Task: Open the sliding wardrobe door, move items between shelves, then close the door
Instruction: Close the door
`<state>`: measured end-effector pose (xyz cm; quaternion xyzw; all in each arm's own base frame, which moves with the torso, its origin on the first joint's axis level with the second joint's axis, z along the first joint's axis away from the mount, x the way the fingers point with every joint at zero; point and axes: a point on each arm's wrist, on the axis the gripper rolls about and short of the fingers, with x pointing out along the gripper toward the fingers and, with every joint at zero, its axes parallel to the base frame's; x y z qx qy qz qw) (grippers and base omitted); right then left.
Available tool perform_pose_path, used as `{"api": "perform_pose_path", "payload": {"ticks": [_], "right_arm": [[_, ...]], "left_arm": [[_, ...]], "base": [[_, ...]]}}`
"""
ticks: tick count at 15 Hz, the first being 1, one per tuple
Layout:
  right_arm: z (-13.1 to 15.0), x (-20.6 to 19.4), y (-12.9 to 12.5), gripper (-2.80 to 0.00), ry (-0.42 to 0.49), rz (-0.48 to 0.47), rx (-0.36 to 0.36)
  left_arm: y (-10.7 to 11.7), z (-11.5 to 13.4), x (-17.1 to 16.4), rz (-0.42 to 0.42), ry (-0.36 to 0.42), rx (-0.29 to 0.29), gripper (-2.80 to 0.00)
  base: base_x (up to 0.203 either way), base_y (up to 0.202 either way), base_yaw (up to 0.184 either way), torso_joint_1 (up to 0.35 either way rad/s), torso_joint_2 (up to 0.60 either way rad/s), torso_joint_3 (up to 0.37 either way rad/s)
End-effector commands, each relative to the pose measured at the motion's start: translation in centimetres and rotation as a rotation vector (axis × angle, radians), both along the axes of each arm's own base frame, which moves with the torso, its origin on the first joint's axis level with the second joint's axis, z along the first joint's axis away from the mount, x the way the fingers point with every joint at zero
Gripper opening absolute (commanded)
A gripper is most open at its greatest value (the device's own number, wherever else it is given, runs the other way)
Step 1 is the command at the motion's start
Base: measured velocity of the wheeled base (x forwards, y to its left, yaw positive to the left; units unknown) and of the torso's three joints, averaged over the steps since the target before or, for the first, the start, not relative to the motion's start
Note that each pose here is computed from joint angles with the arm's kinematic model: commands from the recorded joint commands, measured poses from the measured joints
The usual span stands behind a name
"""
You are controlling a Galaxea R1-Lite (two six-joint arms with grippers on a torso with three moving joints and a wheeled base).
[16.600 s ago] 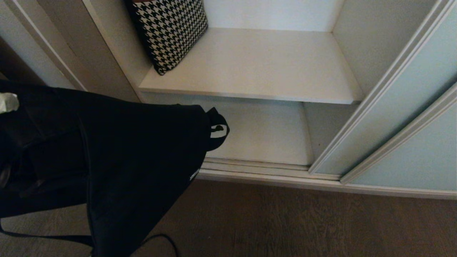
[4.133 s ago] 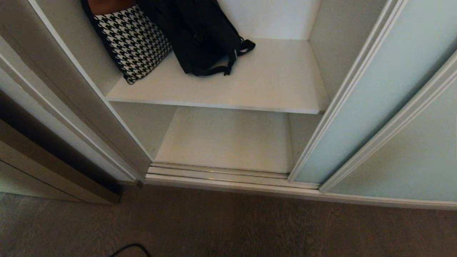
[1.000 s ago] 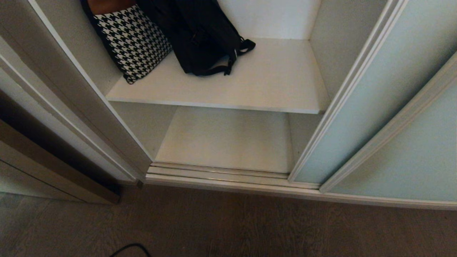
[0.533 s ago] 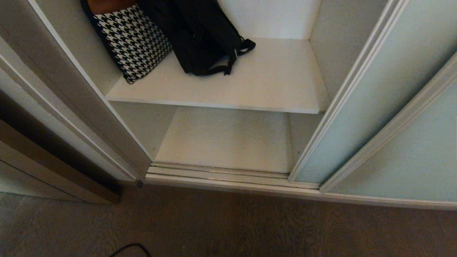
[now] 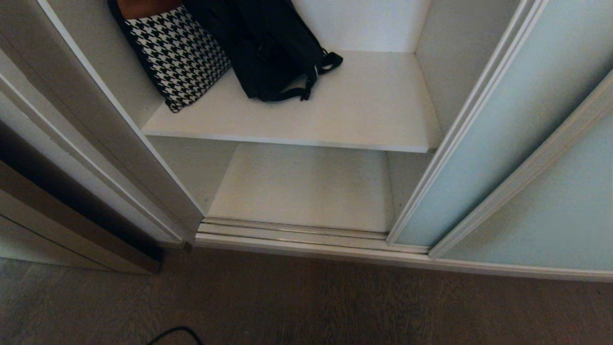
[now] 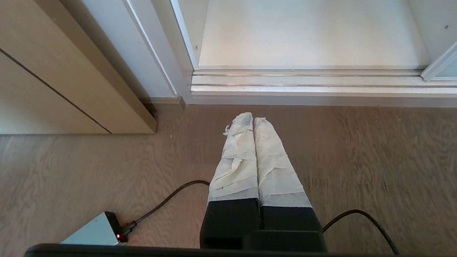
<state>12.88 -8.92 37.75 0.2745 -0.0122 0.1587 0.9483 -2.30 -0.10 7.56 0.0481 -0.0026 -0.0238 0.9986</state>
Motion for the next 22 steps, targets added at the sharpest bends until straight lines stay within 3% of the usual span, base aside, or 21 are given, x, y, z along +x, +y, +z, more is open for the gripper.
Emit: {"api": "perform_pose_path", "payload": {"ticks": [1,9,15,22], "right_arm": [[-0.5,1.4,-0.8,-2.8,0.019,0.024,0.018],[-0.7,5.3,-1.5,-2.8,0.015,-0.043,0.053],[-0.8,6.0,-1.2,-2.8,0.022,-0.02,0.059],[-0.4,5.7,1.1,-2.8,0.002,0.037,0.046]], "left_arm": [[0.0,0.0,0.0,0.0,0.001,0.0,-2.8],[0.0,0.0,0.0,0.0,0.001,0.0,-2.8],[0.0,0.0,0.0,0.0,0.001,0.0,-2.8],[0.0,0.0,0.0,0.0,0.001,0.0,-2.8]], "base": [[0.0,0.0,0.0,0.0,0.0,0.0],[0.0,0.0,0.0,0.0,0.0,0.0],[0.0,0.0,0.0,0.0,0.0,0.0],[0.0,0.0,0.0,0.0,0.0,0.0]]}}
